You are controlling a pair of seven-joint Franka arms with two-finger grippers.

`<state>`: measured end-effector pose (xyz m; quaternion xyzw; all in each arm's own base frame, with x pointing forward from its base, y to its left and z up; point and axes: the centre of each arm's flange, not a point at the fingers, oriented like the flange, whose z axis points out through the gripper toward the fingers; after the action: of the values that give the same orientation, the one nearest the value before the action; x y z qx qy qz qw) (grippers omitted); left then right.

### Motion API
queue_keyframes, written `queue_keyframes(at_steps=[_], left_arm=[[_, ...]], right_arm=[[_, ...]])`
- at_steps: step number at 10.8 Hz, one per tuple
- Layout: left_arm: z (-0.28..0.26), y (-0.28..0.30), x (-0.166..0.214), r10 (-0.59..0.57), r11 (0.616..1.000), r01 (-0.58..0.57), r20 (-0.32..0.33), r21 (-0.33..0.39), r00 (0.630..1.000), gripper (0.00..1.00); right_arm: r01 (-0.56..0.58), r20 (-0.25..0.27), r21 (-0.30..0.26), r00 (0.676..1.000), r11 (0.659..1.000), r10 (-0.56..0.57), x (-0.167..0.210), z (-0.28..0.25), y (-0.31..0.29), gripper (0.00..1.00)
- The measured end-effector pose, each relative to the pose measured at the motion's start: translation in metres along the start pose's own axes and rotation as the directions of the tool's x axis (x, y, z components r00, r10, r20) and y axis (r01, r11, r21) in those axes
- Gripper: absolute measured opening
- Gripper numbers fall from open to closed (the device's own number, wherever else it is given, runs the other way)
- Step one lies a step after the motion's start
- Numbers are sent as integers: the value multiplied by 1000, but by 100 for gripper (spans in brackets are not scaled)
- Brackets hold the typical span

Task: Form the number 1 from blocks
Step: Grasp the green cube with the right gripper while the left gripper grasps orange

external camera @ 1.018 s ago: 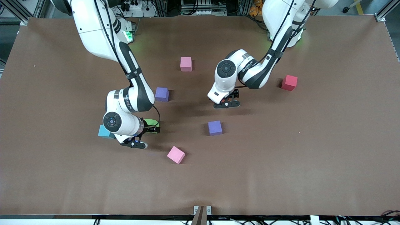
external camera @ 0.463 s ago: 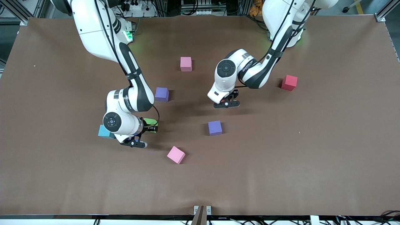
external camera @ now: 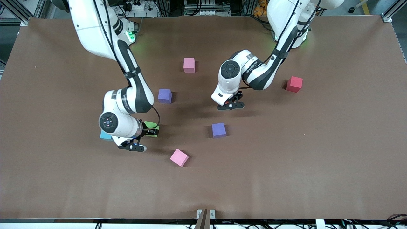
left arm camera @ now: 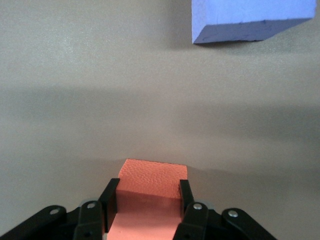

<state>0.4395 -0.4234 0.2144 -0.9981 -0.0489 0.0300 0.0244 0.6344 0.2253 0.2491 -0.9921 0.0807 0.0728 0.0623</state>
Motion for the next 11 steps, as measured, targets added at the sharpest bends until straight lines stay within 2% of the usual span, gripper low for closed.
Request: queue_keyframes(at_steps=[2,5,8,11], left_arm=[[-7,0,4,-10,1000,10,-10,-10,1000,52],[-29,4,12,-33,999,31,-38,-41,999,52],[-45,23,10,-59,996,55,-57,-75,997,52],[-39,80,-25,-69,995,66,-40,-73,997,52]], right_arm=[[-6,-25,32,1000,999,6,-1,-44,4,62],[-15,-51,57,999,998,18,-4,-73,13,62],[-24,-38,62,999,998,27,-13,-75,20,62],[-41,-17,76,999,996,43,-30,-81,35,62]])
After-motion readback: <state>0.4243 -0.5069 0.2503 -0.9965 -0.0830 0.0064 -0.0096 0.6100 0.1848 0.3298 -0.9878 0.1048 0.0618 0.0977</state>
